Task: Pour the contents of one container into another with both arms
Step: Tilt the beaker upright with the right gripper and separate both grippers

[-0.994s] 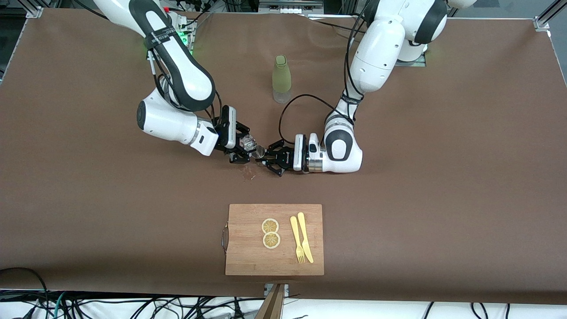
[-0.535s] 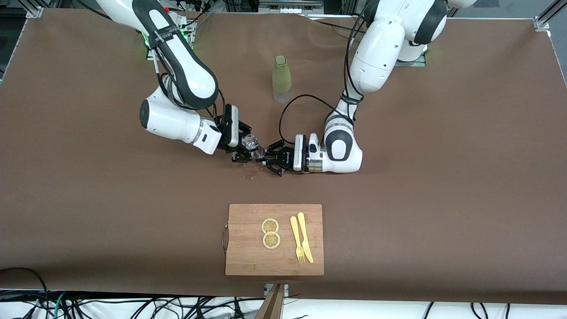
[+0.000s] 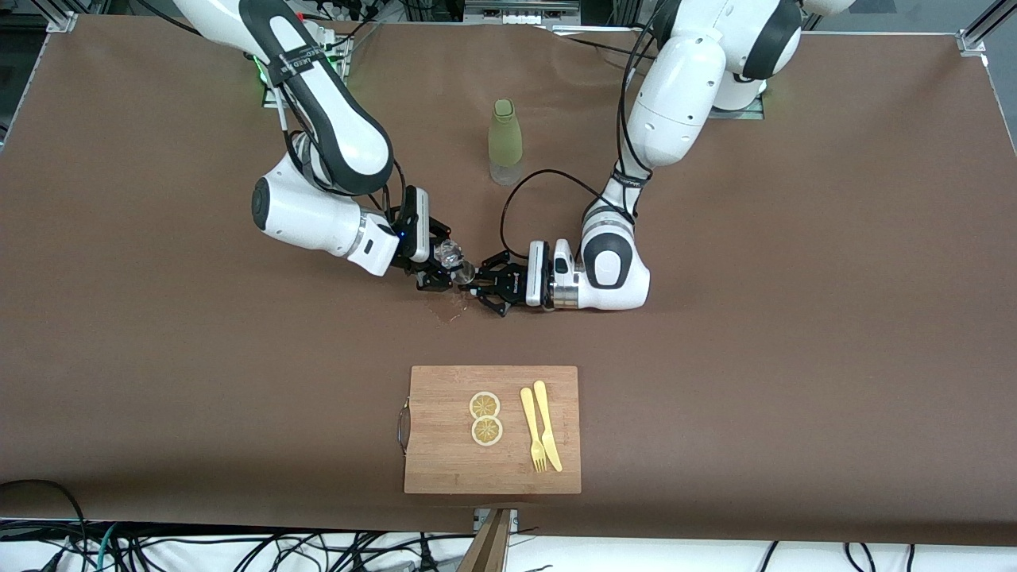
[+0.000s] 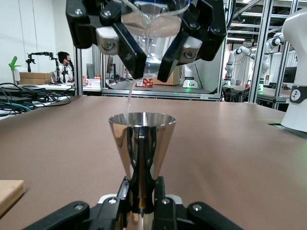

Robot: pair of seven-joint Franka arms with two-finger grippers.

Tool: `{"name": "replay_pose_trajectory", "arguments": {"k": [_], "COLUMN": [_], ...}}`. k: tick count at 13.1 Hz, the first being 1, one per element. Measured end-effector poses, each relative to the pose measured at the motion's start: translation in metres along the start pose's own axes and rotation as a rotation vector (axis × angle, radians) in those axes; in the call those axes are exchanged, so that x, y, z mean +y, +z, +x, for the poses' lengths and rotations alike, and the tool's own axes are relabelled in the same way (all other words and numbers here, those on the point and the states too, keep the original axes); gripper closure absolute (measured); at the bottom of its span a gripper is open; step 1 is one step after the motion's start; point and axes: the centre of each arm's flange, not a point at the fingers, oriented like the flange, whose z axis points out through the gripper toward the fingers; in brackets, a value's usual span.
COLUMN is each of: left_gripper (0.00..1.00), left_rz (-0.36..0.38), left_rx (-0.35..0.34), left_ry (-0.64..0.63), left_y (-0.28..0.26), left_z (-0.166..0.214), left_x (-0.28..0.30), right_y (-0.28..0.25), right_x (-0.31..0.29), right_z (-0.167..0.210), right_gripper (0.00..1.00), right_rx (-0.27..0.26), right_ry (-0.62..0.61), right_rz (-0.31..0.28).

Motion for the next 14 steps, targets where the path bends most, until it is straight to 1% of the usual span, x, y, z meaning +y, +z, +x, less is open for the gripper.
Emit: {"name": "replay_pose_trajectory", "arguments": {"k": [4, 6, 7, 10, 12, 14], "left_gripper": [0.78, 0.78, 0.78, 0.78, 0.78, 0.78], "left_rz": [0.000, 0.000, 0.000, 0.001, 0.003, 0.004], "left_rx": [0.000, 0.000, 0.000, 0.000, -0.002, -0.001], "left_ry": [0.000, 0.001, 0.001, 0.001, 0.004, 0.010], "left_y": [0.000, 0.000, 0.000, 0.000, -0.002, -0.004], "left_z": [0.000, 0.000, 0.000, 0.000, 0.001, 0.002], "left_x": [0.000, 0.000, 0.000, -0.001, -0.003, -0.004], "right_y": [-0.003, -0.009, -0.013, -0.032, -0.043, -0.055], "right_x": [0.002, 0.004, 0.005, 0.009, 0.010, 0.009], "right_z": [-0.004, -0.009, -0.013, -0.029, -0.045, -0.067], "right_gripper": [0.78, 0.78, 0.78, 0.78, 0.78, 0.77], "right_rx": [0.000, 0.024, 0.045, 0.132, 0.181, 0.232], "right_ry": [0.024, 0.070, 0.090, 0.159, 0.174, 0.178], "right_rz": [-0.008, -0.001, 0.014, 0.062, 0.086, 0.096]}}
